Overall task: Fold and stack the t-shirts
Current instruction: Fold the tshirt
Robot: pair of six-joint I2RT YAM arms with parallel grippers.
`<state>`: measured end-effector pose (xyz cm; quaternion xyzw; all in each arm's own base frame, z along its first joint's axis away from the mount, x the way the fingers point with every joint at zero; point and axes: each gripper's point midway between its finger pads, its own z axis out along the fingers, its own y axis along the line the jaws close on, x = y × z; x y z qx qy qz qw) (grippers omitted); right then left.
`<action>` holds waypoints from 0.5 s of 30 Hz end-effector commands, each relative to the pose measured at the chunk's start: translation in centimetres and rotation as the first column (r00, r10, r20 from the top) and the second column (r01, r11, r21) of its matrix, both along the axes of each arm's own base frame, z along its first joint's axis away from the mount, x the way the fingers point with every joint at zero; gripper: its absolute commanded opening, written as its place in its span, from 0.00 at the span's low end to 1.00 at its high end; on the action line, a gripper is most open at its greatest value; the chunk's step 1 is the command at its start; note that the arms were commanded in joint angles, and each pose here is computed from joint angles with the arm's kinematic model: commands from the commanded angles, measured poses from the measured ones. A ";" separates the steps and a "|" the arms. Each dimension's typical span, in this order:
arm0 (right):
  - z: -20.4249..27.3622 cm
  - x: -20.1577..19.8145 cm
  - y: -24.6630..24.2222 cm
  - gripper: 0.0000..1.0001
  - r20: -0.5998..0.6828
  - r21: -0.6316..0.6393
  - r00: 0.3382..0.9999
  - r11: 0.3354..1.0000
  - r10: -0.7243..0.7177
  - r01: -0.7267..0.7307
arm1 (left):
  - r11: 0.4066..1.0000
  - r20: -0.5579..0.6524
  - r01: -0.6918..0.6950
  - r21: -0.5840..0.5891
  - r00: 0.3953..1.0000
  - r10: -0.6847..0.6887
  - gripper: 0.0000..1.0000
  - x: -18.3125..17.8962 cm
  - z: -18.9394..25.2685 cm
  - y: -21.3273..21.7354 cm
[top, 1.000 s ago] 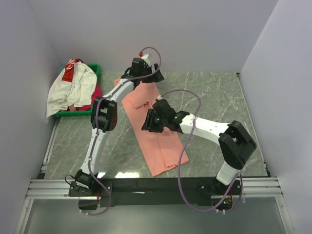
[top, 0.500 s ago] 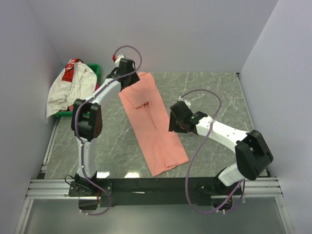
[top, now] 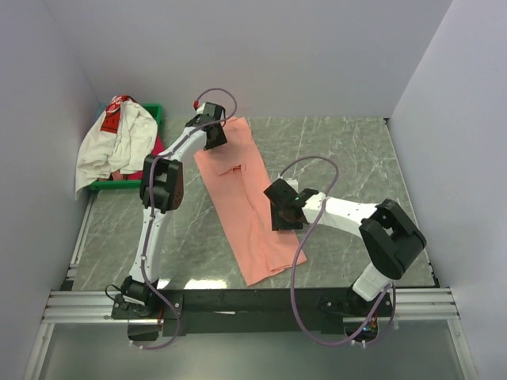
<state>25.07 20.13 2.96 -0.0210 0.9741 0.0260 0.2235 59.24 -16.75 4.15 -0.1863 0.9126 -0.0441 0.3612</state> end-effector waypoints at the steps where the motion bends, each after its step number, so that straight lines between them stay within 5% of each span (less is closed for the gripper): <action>1: -0.7 -1.3 0.9 0.56 -0.032 0.005 0.999 0.999 0.032 -0.032 | 0.996 -0.044 0.089 -0.021 0.995 -0.089 0.52 1.3 -1.7 0.8; 8: -0.1 -3.5 6.7 0.56 -0.091 0.201 0.990 0.976 0.107 -0.087 | 0.948 0.107 0.164 -0.272 0.984 -0.140 0.64 6.2 -0.8 2.1; 15: 0.3 -3.9 13.7 0.56 -0.156 0.440 0.978 0.896 0.137 -0.055 | 0.799 0.395 0.366 -0.476 0.902 -0.177 0.86 9.5 7.9 -1.1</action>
